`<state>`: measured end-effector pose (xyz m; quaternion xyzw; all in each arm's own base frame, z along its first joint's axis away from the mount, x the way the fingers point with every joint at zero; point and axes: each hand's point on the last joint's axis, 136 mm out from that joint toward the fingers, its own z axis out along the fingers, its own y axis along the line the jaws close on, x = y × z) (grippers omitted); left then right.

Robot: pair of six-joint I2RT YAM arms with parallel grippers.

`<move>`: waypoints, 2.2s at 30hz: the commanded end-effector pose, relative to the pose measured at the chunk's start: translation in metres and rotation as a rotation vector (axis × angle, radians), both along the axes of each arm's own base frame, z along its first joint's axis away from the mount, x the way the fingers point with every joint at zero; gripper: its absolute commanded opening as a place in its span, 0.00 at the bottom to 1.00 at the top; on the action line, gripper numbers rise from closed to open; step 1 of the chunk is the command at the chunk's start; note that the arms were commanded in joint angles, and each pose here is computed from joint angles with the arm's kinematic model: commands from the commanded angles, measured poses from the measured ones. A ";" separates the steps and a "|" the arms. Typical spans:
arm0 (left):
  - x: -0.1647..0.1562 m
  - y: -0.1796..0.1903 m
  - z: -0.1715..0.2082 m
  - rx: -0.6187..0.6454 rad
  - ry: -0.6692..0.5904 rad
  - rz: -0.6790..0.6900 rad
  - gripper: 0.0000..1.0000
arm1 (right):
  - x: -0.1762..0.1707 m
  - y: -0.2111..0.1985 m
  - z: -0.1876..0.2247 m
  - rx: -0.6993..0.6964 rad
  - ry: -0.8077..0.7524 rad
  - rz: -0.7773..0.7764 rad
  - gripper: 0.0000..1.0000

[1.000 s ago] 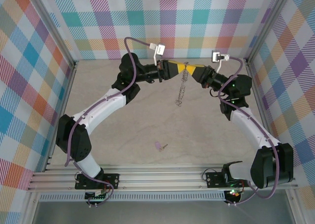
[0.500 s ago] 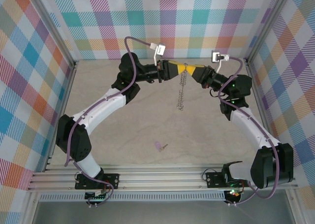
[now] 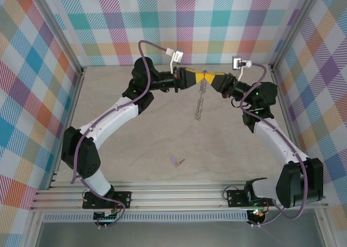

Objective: Put the keys on the keyring

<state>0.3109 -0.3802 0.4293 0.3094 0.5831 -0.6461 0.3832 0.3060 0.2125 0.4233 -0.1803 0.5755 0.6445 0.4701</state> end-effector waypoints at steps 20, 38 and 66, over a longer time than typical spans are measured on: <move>-0.042 0.023 0.055 -0.088 -0.575 0.096 0.00 | -0.008 -0.051 0.019 -0.063 0.005 -0.286 0.61; -0.062 0.020 0.060 -0.107 -0.727 0.080 0.00 | 0.000 -0.052 -0.014 -0.087 0.064 -0.296 0.62; -0.027 0.015 0.056 -0.093 -0.580 0.238 0.00 | 0.032 -0.068 -0.018 -0.037 0.210 -0.450 0.66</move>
